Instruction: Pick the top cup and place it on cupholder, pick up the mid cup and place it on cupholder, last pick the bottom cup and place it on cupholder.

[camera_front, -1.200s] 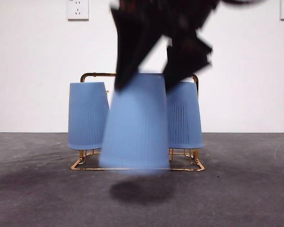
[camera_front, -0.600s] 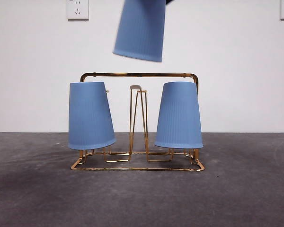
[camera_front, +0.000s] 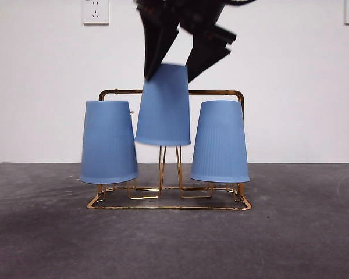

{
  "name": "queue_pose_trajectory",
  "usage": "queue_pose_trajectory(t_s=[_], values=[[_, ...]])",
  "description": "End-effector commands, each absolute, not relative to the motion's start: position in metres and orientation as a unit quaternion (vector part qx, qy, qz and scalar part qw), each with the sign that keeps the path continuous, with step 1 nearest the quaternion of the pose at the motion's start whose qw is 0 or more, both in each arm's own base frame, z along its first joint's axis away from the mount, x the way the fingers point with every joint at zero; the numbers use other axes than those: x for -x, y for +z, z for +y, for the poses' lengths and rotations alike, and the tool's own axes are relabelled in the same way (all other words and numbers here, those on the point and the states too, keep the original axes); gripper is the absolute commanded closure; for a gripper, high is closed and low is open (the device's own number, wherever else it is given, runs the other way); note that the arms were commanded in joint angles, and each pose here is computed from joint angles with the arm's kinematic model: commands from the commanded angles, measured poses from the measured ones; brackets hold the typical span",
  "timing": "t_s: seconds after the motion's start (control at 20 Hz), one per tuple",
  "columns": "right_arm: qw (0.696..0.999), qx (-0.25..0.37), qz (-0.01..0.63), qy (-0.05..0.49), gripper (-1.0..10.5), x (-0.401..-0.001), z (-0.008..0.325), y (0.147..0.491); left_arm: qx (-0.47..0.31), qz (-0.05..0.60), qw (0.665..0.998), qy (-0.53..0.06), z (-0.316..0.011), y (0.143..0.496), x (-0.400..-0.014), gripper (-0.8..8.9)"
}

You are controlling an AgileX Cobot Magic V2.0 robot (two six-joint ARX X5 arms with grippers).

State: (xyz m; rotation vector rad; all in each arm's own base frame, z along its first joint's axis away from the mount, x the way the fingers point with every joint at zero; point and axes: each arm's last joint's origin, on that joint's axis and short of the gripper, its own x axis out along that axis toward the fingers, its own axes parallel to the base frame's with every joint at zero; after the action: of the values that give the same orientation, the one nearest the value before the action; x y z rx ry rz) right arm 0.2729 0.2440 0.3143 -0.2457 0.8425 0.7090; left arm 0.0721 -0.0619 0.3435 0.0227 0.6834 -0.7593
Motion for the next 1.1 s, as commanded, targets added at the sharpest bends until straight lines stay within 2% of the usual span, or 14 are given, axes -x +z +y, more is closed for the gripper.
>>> queue_pose_trajectory(t_s=[0.05,0.2,0.35,0.75,0.9,1.1], values=[[0.841,0.125,0.399,0.342,6.7,-0.28,0.253,0.307,-0.012,0.323,0.872,-0.368,-0.063,0.346,-0.072,3.81],[0.835,0.132,0.412,0.339,6.6,-0.286,0.257,0.294,-0.012,0.323,0.872,-0.368,-0.063,0.346,-0.072,3.81],[0.832,0.137,0.419,0.337,5.9,-0.289,0.258,0.287,-0.012,0.323,0.872,-0.368,-0.063,0.346,-0.072,3.81],[0.831,0.138,0.421,0.335,5.4,-0.29,0.258,0.287,-0.012,0.323,0.872,-0.368,-0.063,0.346,-0.072,3.81],[0.836,0.135,0.411,0.337,5.4,-0.287,0.255,0.296,-0.012,0.323,0.872,-0.368,-0.063,0.346,-0.072,3.81],[0.847,0.127,0.387,0.341,5.4,-0.27,0.241,0.327,-0.012,0.323,0.872,-0.368,-0.063,0.346,-0.072,3.81]])
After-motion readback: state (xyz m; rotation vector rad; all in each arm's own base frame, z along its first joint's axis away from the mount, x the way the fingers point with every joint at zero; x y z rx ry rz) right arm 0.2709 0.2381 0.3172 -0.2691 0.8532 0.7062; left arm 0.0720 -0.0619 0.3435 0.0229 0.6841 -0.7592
